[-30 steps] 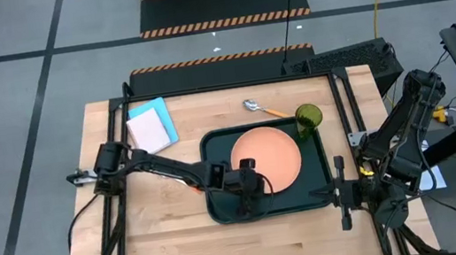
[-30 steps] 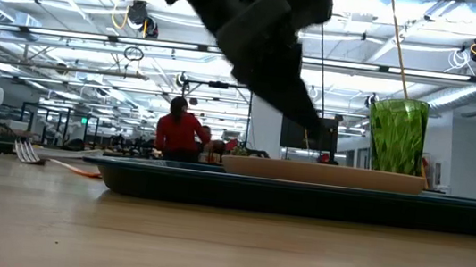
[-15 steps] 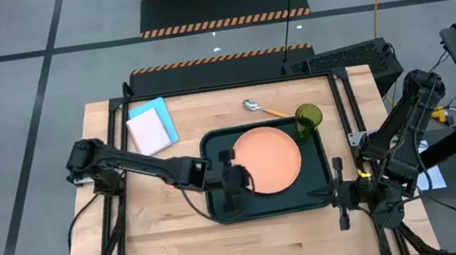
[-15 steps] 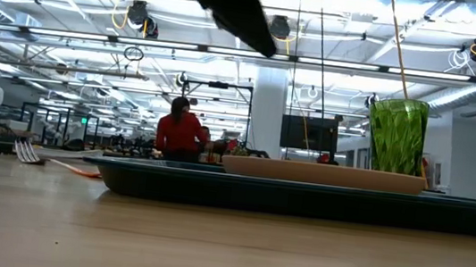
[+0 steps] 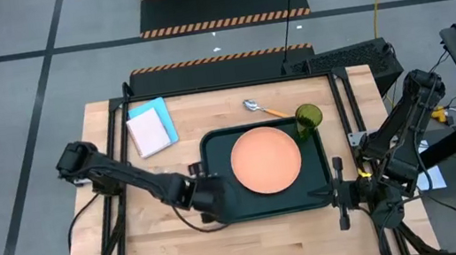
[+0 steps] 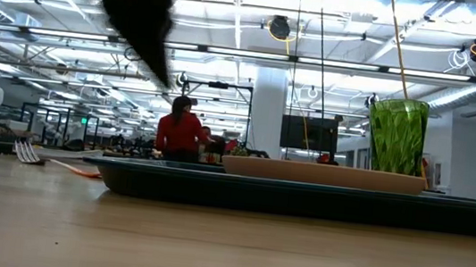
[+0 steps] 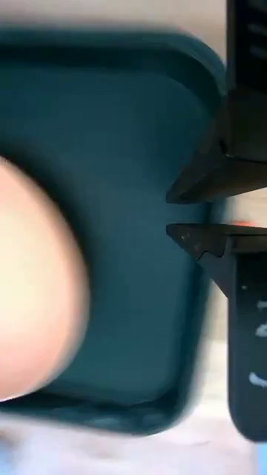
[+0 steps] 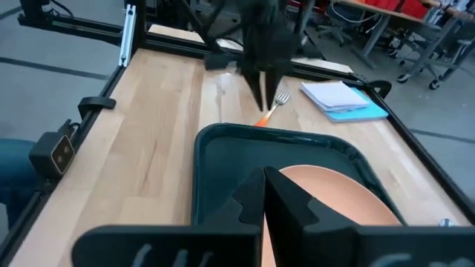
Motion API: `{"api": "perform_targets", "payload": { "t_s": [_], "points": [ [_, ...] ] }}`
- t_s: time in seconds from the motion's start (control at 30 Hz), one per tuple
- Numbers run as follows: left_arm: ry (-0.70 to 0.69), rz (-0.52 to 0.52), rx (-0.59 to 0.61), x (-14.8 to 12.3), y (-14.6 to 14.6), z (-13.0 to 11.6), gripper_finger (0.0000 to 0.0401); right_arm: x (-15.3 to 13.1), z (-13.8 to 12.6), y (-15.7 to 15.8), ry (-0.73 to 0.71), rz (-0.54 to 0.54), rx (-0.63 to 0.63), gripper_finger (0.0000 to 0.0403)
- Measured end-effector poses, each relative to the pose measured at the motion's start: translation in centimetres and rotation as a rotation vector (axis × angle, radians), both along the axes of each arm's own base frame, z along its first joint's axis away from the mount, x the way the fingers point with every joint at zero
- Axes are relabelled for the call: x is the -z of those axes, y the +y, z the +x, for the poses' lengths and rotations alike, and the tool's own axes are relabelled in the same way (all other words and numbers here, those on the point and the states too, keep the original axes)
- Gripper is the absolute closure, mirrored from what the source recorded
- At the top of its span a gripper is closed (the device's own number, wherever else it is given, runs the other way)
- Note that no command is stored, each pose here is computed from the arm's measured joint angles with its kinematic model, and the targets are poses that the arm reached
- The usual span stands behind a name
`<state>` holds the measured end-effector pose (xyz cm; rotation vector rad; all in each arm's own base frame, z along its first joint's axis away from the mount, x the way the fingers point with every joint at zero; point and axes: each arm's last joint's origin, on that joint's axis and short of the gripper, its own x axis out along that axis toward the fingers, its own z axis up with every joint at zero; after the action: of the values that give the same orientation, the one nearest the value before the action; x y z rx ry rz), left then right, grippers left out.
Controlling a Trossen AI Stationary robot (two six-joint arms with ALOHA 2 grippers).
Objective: Pick and place plate/cup/fork/spoon on tray
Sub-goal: Put the orange fork on the green tray to the left of the orange plate
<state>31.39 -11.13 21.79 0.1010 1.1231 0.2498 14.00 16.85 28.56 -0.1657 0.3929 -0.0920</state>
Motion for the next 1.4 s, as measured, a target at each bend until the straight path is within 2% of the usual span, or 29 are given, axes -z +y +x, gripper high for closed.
{"api": "perform_targets", "payload": {
  "t_s": [0.17, 0.23, 0.47, 0.67, 0.83, 1.03, 1.23, 1.4],
  "points": [
    [0.093, -0.075, -0.129, 2.8, 0.1, -3.0, 0.0342, 0.0, 0.3, -0.2, 0.003, -0.038, 0.004, 0.0403],
    [0.135, -0.074, -0.156, 3.6, 0.5, -4.3, 0.0342, 0.0, 0.6, -0.5, 0.006, -0.054, 0.016, 0.0403],
    [0.125, -0.065, -0.267, 4.8, 2.4, -7.3, 0.0342, 0.0, 1.7, -1.6, 0.016, -0.073, 0.076, 0.0403],
    [0.122, -0.083, -0.288, 6.0, 3.0, -9.1, 0.0329, 0.2, 2.4, -2.1, 0.065, -0.007, 0.055, 0.0403],
    [0.120, -0.048, -0.357, 7.1, 3.8, -9.8, 0.0258, 0.3, 2.5, -2.1, 0.085, 0.033, 0.039, 0.0403],
    [0.114, -0.061, -0.443, 7.0, 5.2, -9.3, 0.0169, 0.3, 2.5, -2.1, 0.087, 0.032, 0.036, 0.0403],
    [0.077, -0.202, -0.664, 6.2, 6.1, -8.4, 0.0151, 0.3, 2.5, -2.1, 0.087, 0.031, 0.036, 0.0403],
    [0.022, -0.244, -0.687, 5.8, 6.0, -7.7, 0.0151, 0.3, 2.5, -2.1, 0.085, 0.047, 0.043, 0.0403]
  ]
}}
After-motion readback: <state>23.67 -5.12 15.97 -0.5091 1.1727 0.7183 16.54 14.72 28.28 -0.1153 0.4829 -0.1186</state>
